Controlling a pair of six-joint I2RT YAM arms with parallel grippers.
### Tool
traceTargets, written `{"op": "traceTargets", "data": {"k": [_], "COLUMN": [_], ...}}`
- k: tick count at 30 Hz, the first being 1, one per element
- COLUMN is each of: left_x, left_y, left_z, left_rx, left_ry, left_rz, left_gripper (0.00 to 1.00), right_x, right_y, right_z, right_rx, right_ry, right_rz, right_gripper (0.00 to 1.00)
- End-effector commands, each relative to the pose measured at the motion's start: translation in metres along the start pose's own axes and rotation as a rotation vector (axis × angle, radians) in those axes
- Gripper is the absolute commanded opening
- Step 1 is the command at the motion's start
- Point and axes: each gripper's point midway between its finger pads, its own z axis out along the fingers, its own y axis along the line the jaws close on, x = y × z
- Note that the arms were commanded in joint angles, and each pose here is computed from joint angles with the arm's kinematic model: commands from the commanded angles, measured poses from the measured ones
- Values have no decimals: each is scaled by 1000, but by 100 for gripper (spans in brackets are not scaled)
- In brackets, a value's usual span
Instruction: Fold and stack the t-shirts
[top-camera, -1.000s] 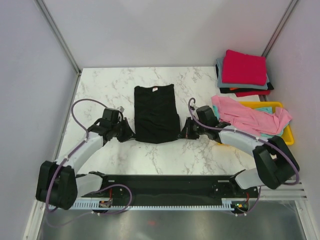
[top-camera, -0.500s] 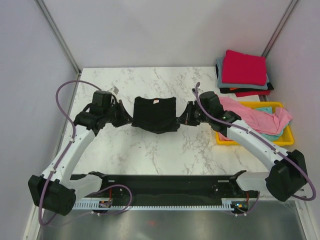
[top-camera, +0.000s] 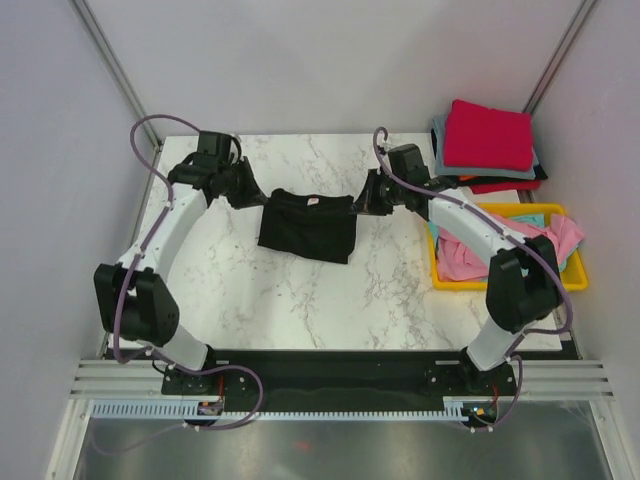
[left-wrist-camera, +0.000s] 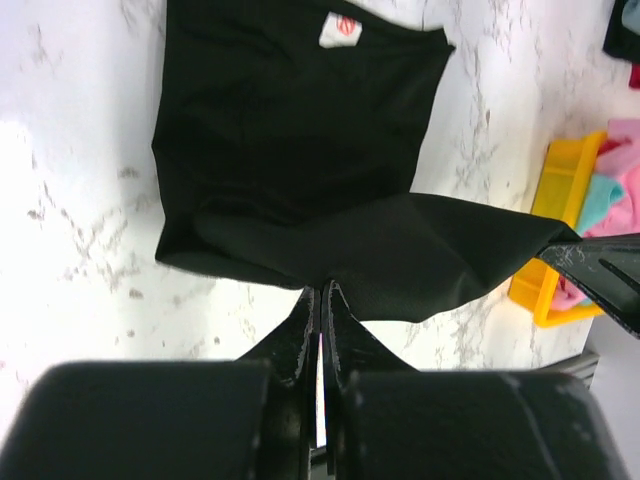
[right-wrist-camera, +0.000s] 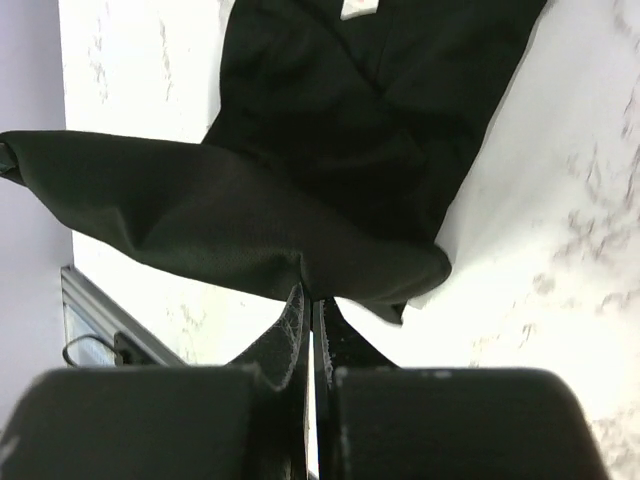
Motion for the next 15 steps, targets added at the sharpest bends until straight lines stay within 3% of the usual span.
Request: {"op": "traceTargets", "data": {"k": [1,7,8,9,10,11,12,13,14,15], "left_x": [-29,-80,-87,-82,-106,-114,-95,-123,-126,-121], "left_y": [-6,-10,-8,3,-12,-13,11,-6,-1,2], "left_z": [17,83,92,124,125,133,169,165,175,189], "left_rx": [27,67,71,70,119,135,89,142,167,199], "left_ry": [-3,52,55,113,72,76,174,113,122,158], "left_rz": [37,-1,-7,-30,-11,-15,-67,-43,-52,-76], "left_gripper": [2,2,2,4,7,16,48,58,95,100], "right_x": [-27,-63,-84,-78,-82,-92,-92,-95,-103,-105], "right_y": [2,-24,-20,-40,-45,-55,-60,-65,-72,-74], "right_z": [15,72,76,98,107,125,131,137,143,144], "right_rx": [-40,-59,-78,-49,-47,-49,-47,-41,-26,-20], "right_ry": [-5,39,7,48,51,51,71,77,65,59], "right_rz": [-28,27,27,62,74,97,115,129,146,148], "right_gripper": [0,0,0,0,5,20,40,63,76,83]}}
